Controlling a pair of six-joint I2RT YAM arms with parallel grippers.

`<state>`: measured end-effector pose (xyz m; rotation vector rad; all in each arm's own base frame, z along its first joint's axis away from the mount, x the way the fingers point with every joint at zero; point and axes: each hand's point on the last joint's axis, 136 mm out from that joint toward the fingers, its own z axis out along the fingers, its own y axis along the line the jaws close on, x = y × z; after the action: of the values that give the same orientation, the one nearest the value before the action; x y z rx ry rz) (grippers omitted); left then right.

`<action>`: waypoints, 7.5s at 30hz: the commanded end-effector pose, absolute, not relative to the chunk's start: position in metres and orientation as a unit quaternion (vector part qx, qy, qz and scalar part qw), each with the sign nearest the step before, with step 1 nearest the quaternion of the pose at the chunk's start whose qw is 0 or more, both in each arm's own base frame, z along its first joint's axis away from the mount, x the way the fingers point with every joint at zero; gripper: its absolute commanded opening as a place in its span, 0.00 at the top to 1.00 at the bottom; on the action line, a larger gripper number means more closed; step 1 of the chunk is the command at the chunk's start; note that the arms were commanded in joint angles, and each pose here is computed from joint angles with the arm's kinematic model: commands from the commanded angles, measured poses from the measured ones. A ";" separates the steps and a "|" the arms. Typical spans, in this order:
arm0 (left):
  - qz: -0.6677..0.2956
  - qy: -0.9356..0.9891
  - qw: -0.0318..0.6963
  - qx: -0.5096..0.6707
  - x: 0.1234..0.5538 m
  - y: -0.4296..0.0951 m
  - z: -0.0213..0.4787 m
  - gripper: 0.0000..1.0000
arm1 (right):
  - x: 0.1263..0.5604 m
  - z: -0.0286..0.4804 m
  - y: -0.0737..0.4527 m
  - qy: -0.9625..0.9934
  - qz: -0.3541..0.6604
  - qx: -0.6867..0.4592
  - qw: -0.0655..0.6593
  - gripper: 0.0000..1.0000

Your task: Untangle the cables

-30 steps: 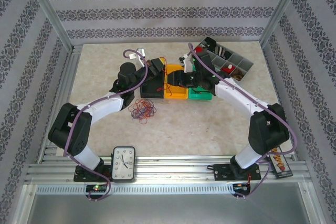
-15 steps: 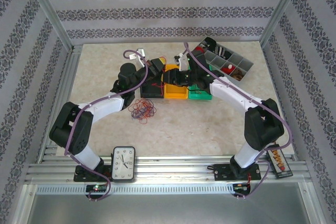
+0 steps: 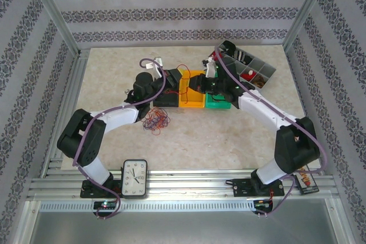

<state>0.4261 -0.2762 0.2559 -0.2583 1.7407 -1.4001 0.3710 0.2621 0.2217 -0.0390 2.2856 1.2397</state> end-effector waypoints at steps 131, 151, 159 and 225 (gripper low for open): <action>-0.177 0.946 0.253 -0.096 0.337 -0.150 0.053 0.88 | 0.370 0.123 0.225 0.950 0.196 -0.040 0.238 0.58; -0.274 0.886 0.342 -0.149 0.346 -0.149 0.123 1.00 | 0.310 0.063 0.396 0.915 0.282 -0.283 0.060 0.60; -0.292 0.825 0.457 -0.162 0.360 -0.122 0.210 1.00 | 0.289 0.025 0.349 0.938 0.231 -0.257 0.002 0.61; -0.409 0.825 0.379 0.091 0.362 -0.217 0.220 0.40 | 0.346 0.272 0.250 0.833 0.429 -0.103 0.333 1.00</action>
<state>0.3775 -0.2081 0.2725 0.1166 1.9502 -1.1110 0.3537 0.2526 0.2652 -0.2802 2.1966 1.0548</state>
